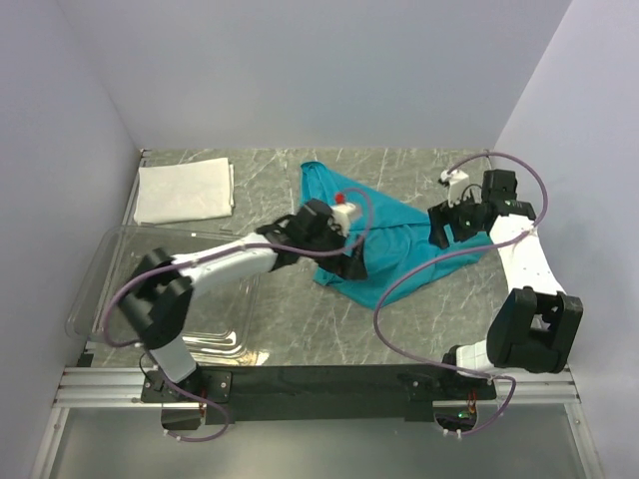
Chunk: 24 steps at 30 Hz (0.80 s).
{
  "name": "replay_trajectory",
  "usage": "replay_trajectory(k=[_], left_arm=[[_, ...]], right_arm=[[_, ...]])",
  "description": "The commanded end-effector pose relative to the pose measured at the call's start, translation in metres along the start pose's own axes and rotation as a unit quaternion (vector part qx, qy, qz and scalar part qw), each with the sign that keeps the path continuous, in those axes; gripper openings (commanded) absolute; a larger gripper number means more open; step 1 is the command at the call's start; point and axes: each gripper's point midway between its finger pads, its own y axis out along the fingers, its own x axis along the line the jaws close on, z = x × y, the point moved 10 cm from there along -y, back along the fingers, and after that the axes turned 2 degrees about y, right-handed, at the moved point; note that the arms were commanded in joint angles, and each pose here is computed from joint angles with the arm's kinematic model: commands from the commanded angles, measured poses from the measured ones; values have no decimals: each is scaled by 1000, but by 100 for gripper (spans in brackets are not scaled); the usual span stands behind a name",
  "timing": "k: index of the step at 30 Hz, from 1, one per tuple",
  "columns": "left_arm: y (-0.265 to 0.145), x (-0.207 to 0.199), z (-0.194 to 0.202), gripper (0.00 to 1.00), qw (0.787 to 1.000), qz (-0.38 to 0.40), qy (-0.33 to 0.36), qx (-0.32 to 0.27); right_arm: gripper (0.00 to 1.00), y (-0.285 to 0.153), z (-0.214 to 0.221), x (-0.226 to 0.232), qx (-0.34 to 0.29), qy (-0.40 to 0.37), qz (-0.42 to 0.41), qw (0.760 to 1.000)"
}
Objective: Fold and stack the t-shirts
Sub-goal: Flatten the tshirt out
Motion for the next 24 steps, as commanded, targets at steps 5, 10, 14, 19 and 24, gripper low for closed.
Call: replay_trajectory(k=[5,10,14,19,24], left_arm=[[39,-6,40,89,994,-20,89,56],[50,-4,56,89,993,-25,102,61],[66,-5,62,90,989,-57,122,63],[82,-10,69,88,981,-104,150,62],[86,-10,69,81,975,-142,165,41]], right_arm=[[85,0,45,29,36,-51,-115,991],[84,-1,48,27,31,-13,-112,993],[84,0,43,25,24,8,-120,992],[84,-2,39,22,21,21,-123,992],[84,-3,40,19,18,33,-124,992]])
